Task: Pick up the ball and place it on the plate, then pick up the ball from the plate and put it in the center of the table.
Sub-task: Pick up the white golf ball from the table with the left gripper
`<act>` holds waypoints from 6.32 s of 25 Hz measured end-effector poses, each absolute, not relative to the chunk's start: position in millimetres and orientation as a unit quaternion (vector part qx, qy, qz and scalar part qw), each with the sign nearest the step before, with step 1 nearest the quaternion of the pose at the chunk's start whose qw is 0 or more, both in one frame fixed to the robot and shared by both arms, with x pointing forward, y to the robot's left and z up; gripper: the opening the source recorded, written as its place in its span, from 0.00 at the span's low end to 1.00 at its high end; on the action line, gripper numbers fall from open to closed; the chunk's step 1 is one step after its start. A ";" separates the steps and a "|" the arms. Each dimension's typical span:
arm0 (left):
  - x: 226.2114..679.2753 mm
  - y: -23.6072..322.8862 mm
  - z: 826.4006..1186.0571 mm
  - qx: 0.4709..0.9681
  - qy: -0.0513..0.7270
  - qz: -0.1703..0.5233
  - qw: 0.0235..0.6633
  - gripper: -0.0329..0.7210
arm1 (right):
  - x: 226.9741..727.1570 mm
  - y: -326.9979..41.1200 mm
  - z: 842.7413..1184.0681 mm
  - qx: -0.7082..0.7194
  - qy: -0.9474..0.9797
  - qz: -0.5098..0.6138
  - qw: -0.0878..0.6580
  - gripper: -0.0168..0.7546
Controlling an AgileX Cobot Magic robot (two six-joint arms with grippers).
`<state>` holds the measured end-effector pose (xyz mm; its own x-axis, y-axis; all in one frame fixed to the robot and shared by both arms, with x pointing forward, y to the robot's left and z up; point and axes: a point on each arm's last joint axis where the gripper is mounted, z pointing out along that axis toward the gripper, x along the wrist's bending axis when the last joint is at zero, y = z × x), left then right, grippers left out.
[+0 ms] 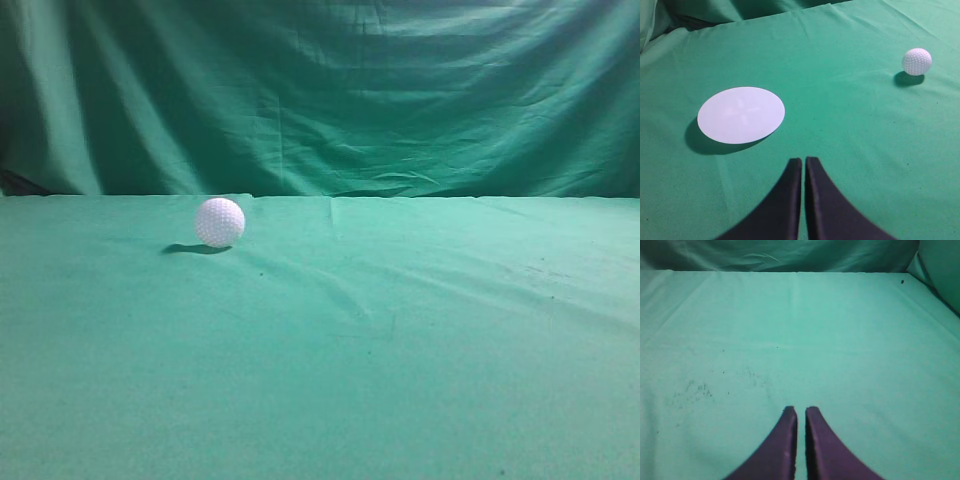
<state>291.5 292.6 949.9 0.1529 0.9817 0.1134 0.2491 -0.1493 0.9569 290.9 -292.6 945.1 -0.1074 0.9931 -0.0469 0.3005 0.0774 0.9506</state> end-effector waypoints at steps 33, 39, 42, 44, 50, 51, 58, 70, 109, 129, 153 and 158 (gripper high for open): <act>293.7 293.8 959.2 0.594 0.479 0.457 0.457 0.04 | 290.9 -292.6 945.1 0.530 0.611 0.425 0.407 0.09; 295.2 296.4 976.0 0.504 0.485 0.476 0.533 0.04 | 290.9 -292.6 945.1 0.530 0.611 0.425 0.407 0.09; 295.1 297.2 978.6 0.486 0.489 0.475 0.547 0.04 | 290.9 -292.6 945.1 0.530 0.611 0.425 0.407 0.09; 295.0 298.5 981.6 0.451 0.504 0.462 0.573 0.04 | 290.9 -292.6 945.1 0.530 0.611 0.425 0.407 0.09; 293.8 295.9 986.3 0.428 0.536 0.407 0.603 0.04 | 290.9 -292.6 945.1 0.530 0.611 0.425 0.407 0.09; 292.9 294.0 991.6 0.427 0.542 0.388 0.611 0.04 | 290.9 -292.6 945.1 0.530 0.611 0.425 0.407 0.09; 306.7 284.1 1004.9 0.509 0.581 0.313 0.553 0.04 | 290.9 -292.6 945.1 0.530 0.611 0.425 0.407 0.09; 322.1 282.6 1021.1 0.514 0.589 0.302 0.546 0.04 | 290.9 -292.6 945.1 0.530 0.611 0.425 0.407 0.09; 566.1 128.3 1005.1 0.856 0.433 0.126 0.252 0.18 | 290.9 -292.6 945.1 0.530 0.611 0.425 0.407 0.09; 613.7 101.2 948.7 0.856 0.461 0.079 0.219 0.82 | 290.9 -292.6 945.1 0.530 0.611 0.425 0.407 0.09; 617.6 101.4 953.1 0.879 0.444 0.061 0.165 0.45 | 290.9 -292.6 945.1 0.530 0.611 0.425 0.407 0.09; 618.0 99.9 989.7 0.871 0.456 0.054 0.172 0.45 | 290.9 -292.6 945.1 0.530 0.611 0.425 0.407 0.09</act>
